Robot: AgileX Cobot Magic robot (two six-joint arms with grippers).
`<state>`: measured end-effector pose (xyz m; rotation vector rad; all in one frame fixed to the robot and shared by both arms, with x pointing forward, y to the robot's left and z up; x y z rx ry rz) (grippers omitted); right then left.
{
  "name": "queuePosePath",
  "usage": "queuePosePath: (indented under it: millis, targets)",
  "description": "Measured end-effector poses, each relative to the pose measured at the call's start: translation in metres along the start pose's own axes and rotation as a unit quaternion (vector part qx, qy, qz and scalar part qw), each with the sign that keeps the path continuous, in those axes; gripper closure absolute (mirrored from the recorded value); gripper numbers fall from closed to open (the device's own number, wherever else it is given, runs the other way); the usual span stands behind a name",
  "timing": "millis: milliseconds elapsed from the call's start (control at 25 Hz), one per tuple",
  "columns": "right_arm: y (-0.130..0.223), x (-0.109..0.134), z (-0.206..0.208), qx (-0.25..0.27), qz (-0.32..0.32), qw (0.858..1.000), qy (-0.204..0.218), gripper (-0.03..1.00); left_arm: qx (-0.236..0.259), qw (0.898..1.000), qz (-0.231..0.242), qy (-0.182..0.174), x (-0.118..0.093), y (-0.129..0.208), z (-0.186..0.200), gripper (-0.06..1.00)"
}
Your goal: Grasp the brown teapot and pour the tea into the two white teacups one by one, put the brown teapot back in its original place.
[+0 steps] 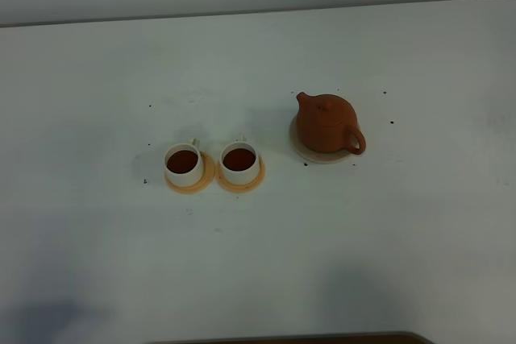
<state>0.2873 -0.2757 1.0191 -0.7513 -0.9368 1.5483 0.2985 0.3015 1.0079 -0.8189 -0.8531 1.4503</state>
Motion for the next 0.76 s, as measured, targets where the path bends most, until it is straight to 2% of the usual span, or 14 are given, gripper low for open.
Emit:
queuePosePath:
  millis: [760]
  targets:
    - [0.0,0.0,0.0,0.0,-0.001,1.0,0.0,0.57,0.0,1.0,0.0,0.0,0.0,0.0,0.0,0.65]
Point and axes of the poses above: a point on each arm's last joint axis where the gripper is mounted, z pointing back along that axis away from the gripper, x along the wrist's bending axis when the last joint is at zero, y = z × x, the point moved 7 cm from there along -z, pointing out along that axis toward the gripper, and after that the axes turned 3 degrees about -z, right-handed, at the moved point
